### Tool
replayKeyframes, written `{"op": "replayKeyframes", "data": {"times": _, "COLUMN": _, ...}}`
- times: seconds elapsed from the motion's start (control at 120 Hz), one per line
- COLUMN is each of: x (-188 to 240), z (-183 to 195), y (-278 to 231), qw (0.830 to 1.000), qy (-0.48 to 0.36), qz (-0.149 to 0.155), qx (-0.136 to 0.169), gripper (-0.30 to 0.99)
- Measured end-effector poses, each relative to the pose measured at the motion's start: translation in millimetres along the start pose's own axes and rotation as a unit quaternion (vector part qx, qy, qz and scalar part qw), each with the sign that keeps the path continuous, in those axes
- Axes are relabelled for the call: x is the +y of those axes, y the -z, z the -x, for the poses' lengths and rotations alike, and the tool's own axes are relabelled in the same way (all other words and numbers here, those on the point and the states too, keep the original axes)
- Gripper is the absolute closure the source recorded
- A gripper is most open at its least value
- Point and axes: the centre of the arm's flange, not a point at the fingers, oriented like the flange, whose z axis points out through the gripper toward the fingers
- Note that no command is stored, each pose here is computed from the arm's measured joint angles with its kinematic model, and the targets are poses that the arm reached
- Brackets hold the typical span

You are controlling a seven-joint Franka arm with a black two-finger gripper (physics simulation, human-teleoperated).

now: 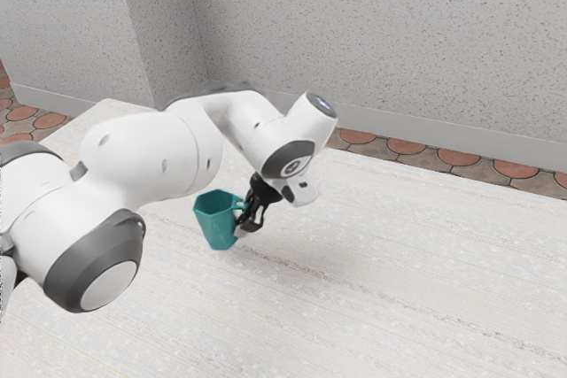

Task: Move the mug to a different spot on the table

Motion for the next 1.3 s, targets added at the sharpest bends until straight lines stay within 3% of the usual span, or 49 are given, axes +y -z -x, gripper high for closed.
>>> {"op": "replayKeyframes", "data": {"times": 0.175, "x": 2, "z": -9, "y": -18, "qw": 1.0, "qy": 0.005, "qz": 0.008, "qx": -0.008, "gripper": 0.61}}
{"op": "replayKeyframes", "data": {"times": 0.425, "x": 4, "z": -12, "y": -30, "qw": 0.999, "qy": 0.018, "qz": 0.031, "qx": 0.012, "gripper": 0.22}}
{"op": "replayKeyframes", "data": {"times": 0.7, "x": -4, "z": 6, "y": -21, "qw": 0.998, "qy": 0.041, "qz": 0.04, "qx": 0.032, "gripper": 0.06}}
{"op": "replayKeyframes", "data": {"times": 0.908, "x": -16, "z": 67, "y": 55, "qw": 0.991, "qy": 0.072, "qz": 0.022, "qx": 0.107, "gripper": 0.02}}
{"op": "replayKeyframes", "data": {"times": 1.058, "x": -10, "z": 123, "y": 129, "qw": 0.978, "qy": 0.103, "qz": 0.002, "qx": 0.183, "gripper": 0.01}}
{"op": "replayKeyframes", "data": {"times": 1.167, "x": 7, "z": 161, "y": 182, "qw": 0.964, "qy": 0.115, "qz": -0.013, "qx": 0.238, "gripper": 0.01}}
{"op": "replayKeyframes", "data": {"times": 1.3, "x": 33, "z": 196, "y": 237, "qw": 0.949, "qy": 0.135, "qz": -0.023, "qx": 0.283, "gripper": 0.0}}
